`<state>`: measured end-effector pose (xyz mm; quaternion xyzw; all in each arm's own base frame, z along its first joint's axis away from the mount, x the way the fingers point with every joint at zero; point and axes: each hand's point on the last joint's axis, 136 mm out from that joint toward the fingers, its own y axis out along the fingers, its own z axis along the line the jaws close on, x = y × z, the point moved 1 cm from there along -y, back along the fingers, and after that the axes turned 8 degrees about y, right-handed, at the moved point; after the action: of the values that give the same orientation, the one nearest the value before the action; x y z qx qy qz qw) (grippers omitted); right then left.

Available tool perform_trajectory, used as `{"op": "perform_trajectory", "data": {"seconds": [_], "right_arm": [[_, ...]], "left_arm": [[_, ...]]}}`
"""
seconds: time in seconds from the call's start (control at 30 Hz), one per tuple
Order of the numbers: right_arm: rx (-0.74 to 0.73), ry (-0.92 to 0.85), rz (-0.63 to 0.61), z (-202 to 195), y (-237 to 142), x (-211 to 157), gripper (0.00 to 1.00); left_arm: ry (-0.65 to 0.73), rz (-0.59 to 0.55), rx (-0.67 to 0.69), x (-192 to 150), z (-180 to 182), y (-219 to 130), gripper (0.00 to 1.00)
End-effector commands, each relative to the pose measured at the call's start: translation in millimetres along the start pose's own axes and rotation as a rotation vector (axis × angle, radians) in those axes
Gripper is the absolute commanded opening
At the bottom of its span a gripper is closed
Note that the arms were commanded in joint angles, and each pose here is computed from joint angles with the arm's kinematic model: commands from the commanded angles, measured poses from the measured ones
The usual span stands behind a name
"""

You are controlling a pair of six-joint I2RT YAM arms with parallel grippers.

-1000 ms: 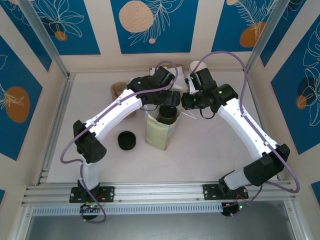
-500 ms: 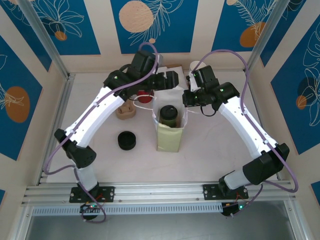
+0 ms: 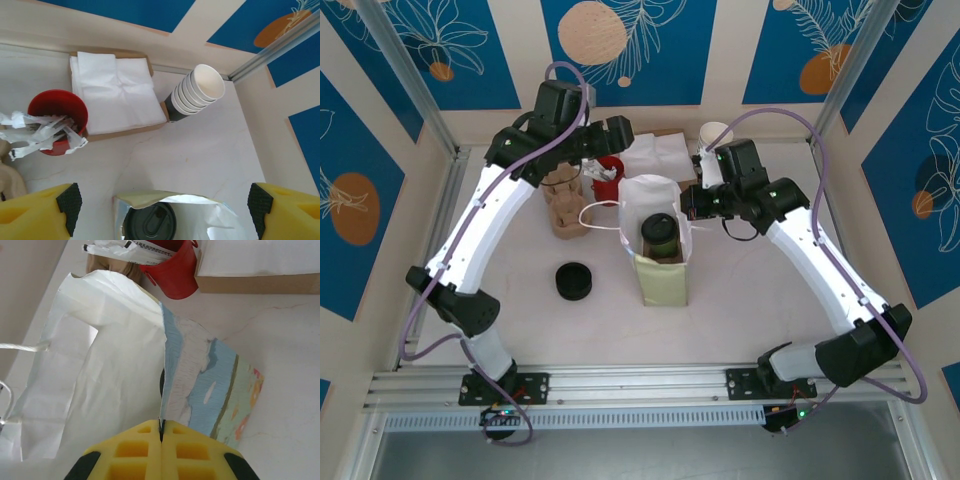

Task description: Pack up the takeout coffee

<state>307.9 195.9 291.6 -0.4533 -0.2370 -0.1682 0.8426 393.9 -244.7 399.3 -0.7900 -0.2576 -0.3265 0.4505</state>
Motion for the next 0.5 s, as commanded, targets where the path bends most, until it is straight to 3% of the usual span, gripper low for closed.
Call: {"op": "perform_trajectory", "data": {"seconds": [0.0, 0.37, 0.47], "right_arm": [[0.065, 0.025, -0.026, 10, -7, 1, 0.04], [0.146, 0.14, -0.043, 6, -7, 8, 0.09], [0.178, 0.133, -0.074, 10, -12, 13, 0.15]], "left_arm": [[0.018, 0.036, 0.021, -7, 11, 1, 0.88], [0.024, 0.026, 0.095, 4, 40, 13, 0.89], [0.045, -0.001, 0.134, 12, 49, 13, 0.9]]}}
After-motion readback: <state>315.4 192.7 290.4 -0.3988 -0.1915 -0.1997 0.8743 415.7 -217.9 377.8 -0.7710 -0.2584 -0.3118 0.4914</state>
